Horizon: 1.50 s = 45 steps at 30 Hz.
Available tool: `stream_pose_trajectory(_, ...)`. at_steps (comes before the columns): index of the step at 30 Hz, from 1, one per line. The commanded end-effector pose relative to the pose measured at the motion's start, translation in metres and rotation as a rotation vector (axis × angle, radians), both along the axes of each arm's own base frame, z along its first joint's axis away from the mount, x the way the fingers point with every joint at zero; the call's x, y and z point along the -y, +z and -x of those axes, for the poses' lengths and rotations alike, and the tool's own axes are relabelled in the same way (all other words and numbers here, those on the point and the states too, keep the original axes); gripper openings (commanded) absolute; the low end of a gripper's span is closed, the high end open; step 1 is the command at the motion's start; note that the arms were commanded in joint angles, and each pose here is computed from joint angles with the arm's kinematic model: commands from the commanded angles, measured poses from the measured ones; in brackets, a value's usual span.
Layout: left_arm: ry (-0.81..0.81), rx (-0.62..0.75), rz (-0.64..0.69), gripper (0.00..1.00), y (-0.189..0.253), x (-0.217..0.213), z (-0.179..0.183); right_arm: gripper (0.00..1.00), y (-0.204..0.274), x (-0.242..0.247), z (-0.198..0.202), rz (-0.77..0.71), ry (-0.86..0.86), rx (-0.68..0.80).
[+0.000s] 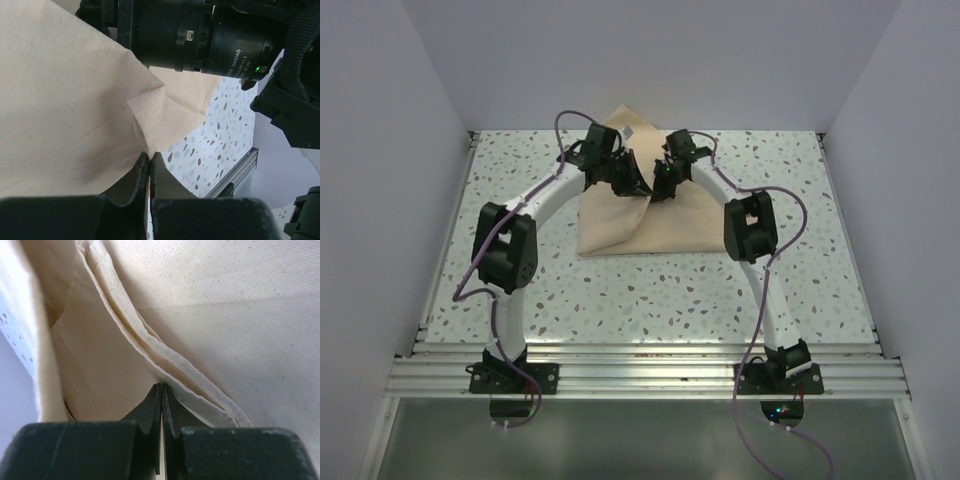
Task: Prepare the surgical pack
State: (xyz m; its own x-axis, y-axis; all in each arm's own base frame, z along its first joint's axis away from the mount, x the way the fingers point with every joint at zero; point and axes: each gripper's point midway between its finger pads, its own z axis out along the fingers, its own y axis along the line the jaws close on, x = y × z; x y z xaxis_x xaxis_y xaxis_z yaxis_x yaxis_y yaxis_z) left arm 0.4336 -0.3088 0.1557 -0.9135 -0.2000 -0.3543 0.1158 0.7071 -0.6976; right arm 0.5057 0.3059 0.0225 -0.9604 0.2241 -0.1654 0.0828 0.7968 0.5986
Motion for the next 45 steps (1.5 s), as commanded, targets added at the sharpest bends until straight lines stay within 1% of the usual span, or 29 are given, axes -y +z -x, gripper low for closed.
stream_pose_trajectory(1, -0.014, 0.041, 0.026, 0.0, 0.014, 0.01, -0.009, 0.0, -0.036, 0.02, 0.019, 0.036, -0.016, -0.129)
stream_pose_trajectory(5, -0.017, 0.017, 0.002, 0.0, -0.002, 0.008, -0.006, 0.0, -0.011, 0.025, 0.009, -0.039, -0.04, -0.106)
stream_pose_trajectory(6, -0.024, 0.007, -0.001, 0.0, -0.006, 0.007, -0.004, 0.0, 0.004, 0.031, 0.002, -0.061, -0.064, -0.086)
stream_pose_trajectory(7, -0.027, 0.0, -0.003, 0.0, -0.01, 0.008, -0.003, 0.0, 0.009, 0.033, -0.003, -0.078, -0.077, -0.07)
stream_pose_trajectory(11, -0.042, -0.018, 0.002, 0.0, -0.02, 0.01, -0.001, 0.0, 0.038, 0.052, -0.025, -0.101, -0.126, 0.003)
stream_pose_trajectory(14, -0.047, -0.007, 0.008, 0.0, -0.016, 0.013, -0.002, 0.0, 0.04, 0.061, -0.03, -0.089, -0.123, 0.002)
stream_pose_trajectory(19, -0.055, -0.008, 0.014, 0.0, -0.015, 0.016, -0.004, 0.0, 0.028, 0.051, -0.019, -0.128, -0.08, -0.03)
stream_pose_trajectory(23, -0.068, -0.03, 0.01, 0.0, -0.025, 0.021, -0.001, 0.0, 0.023, 0.05, -0.015, -0.126, -0.072, -0.026)
stream_pose_trajectory(26, -0.079, -0.052, 0.008, 0.01, -0.036, 0.024, 0.002, 0.0, 0.024, 0.056, -0.016, -0.096, -0.08, -0.017)
stream_pose_trajectory(29, -0.112, -0.069, 0.03, 0.07, -0.046, 0.032, 0.005, 0.0, 0.032, 0.061, -0.021, -0.088, -0.088, 0.01)
stream_pose_trajectory(30, -0.132, -0.074, 0.046, 0.13, -0.048, 0.034, 0.007, 0.0, 0.036, 0.065, -0.024, -0.088, -0.096, 0.019)
stream_pose_trajectory(32, -0.147, -0.051, 0.066, 0.23, -0.047, 0.038, 0.004, 0.0, 0.04, 0.073, -0.026, -0.079, -0.107, 0.029)
stream_pose_trajectory(33, -0.161, -0.042, 0.084, 0.33, -0.043, 0.04, 0.004, 0.0, 0.047, 0.081, -0.029, -0.077, -0.119, 0.039)
stream_pose_trajectory(34, -0.169, -0.007, 0.101, 0.38, -0.036, 0.043, 0.0, 0.0, 0.05, 0.086, -0.029, -0.074, -0.124, 0.039)
stream_pose_trajectory(35, -0.178, 0.02, 0.105, 0.46, -0.03, 0.044, -0.003, 0.0, 0.056, 0.096, -0.032, -0.07, -0.134, 0.05)
stream_pose_trajectory(38, -0.188, 0.098, 0.116, 0.54, -0.006, 0.042, -0.014, 0.0, 0.066, 0.111, -0.028, -0.033, -0.124, 0.065)
stream_pose_trajectory(41, -0.165, 0.163, 0.096, 0.54, 0.019, 0.026, -0.022, 0.0, 0.085, 0.114, -0.02, -0.015, -0.105, 0.085)
stream_pose_trajectory(42, -0.151, 0.195, 0.09, 0.54, 0.037, 0.017, -0.02, 0.0, 0.085, 0.113, -0.014, -0.023, -0.098, 0.073)
stream_pose_trajectory(43, -0.136, 0.177, 0.066, 0.53, 0.03, 0.006, -0.014, 0.0, 0.101, 0.11, -0.01, -0.038, -0.091, 0.1)
stream_pose_trajectory(44, -0.113, 0.178, 0.049, 0.51, 0.029, -0.01, -0.014, 0.0, 0.106, 0.103, -0.004, -0.048, -0.071, 0.106)
stream_pose_trajectory(45, -0.106, 0.198, 0.056, 0.49, 0.044, -0.019, -0.005, 0.0, 0.107, 0.094, 0.005, -0.07, -0.043, 0.101)
